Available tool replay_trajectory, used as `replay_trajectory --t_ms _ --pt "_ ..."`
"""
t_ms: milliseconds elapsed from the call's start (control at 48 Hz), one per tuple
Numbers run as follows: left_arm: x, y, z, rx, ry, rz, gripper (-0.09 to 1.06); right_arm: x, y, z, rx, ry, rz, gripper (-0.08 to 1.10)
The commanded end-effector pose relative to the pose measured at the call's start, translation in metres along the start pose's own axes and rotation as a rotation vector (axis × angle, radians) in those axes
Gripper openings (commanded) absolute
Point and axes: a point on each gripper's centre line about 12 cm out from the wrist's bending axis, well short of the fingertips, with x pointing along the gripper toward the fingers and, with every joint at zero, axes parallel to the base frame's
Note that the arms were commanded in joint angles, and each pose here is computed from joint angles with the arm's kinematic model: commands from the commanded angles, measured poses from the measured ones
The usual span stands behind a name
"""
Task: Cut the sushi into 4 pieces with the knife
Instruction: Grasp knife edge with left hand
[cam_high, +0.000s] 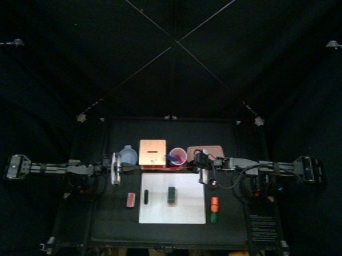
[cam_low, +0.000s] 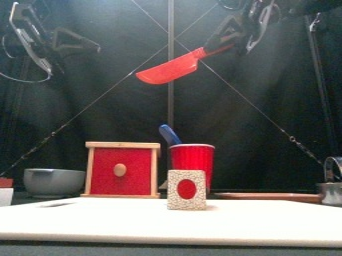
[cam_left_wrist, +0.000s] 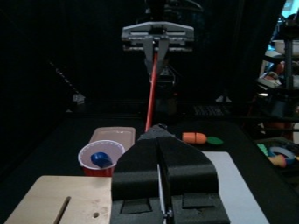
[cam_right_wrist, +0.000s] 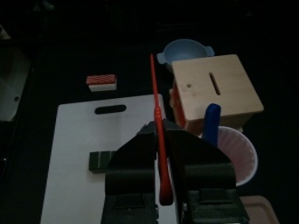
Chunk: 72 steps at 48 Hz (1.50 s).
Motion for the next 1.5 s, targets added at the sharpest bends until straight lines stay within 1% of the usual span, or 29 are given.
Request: replay_trajectory --t_ms 21,83,146,229,271,312,354,438,500,583,708,729,833,854,958,1125,1208,1312,1354,1500 --pt "0.005 -0.001 0.008 0.001 -0.015 -0.007 0.10 -0.004 -0.001 0.004 -0.008 -0.069 -0.005 0.25" --pt "0.008 -0.002 0.008 -0.002 0.012 -0.009 0.20 -0.002 -0.001 -0.001 -0.008 -0.063 -0.006 0.25" --pt "0.014 -0.002 0.007 -0.005 0.064 -0.009 0.32 -0.001 0.000 -0.004 -0.004 -0.055 -0.003 0.25" --pt "0.023 -0.003 0.005 -0.010 0.164 -0.013 0.52 0.002 0.001 -0.006 0.001 -0.047 0.001 0.25" --pt "0.026 -0.003 0.004 -0.014 0.199 -0.012 0.60 0.004 0.002 -0.007 0.001 -0.046 0.002 0.25" --pt "0.032 -0.004 0.003 -0.021 0.256 -0.013 0.72 0.006 0.002 -0.009 -0.001 -0.041 0.003 0.25" --pt "0.036 -0.005 0.000 -0.028 0.296 -0.014 0.80 0.008 0.003 -0.010 -0.005 -0.038 0.005 0.25" --pt "0.045 -0.006 -0.001 -0.036 0.344 -0.016 0.96 0.014 0.003 -0.015 -0.006 -0.020 0.005 0.25" --pt "0.050 -0.007 -0.001 -0.040 0.359 -0.016 1.02 0.016 0.004 -0.016 -0.006 -0.012 0.007 0.25" --pt "0.056 -0.007 -0.004 -0.040 0.376 -0.016 1.02 0.017 0.004 -0.018 -0.005 -0.008 0.007 0.25" --pt "0.068 -0.008 -0.019 -0.039 0.434 -0.017 1.02 0.017 0.005 -0.017 -0.007 -0.011 0.010 0.25" --pt "0.071 -0.008 -0.022 -0.036 0.444 -0.017 1.02 0.017 0.005 -0.017 -0.007 -0.012 0.010 0.25" --pt "0.084 -0.009 -0.029 -0.030 0.468 -0.021 1.02 0.017 0.005 -0.017 -0.009 -0.023 0.009 0.25" --pt "0.088 -0.010 -0.033 -0.030 0.482 -0.023 1.02 0.017 0.005 -0.018 -0.009 -0.023 0.009 0.25" --pt "0.099 -0.010 -0.042 -0.022 0.514 -0.025 1.02 0.017 0.006 -0.019 -0.006 -0.031 0.012 0.25" --pt "0.115 -0.011 -0.047 0.004 0.524 -0.034 1.02 0.017 0.007 -0.021 -0.006 -0.026 0.016 0.25" --pt "0.119 -0.009 -0.053 0.006 0.537 -0.030 1.00 0.018 0.007 -0.023 -0.009 -0.020 0.016 0.25" --pt "0.120 -0.009 -0.056 0.006 0.546 -0.028 0.94 0.018 0.007 -0.024 -0.009 -0.017 0.016 0.25" --pt "0.121 -0.009 -0.056 0.006 0.543 -0.028 0.90 0.018 0.008 -0.025 -0.008 -0.015 0.018 0.25" --pt "0.122 -0.009 -0.054 0.015 0.524 -0.033 0.74 0.019 0.007 -0.026 -0.009 -0.011 0.016 0.25"
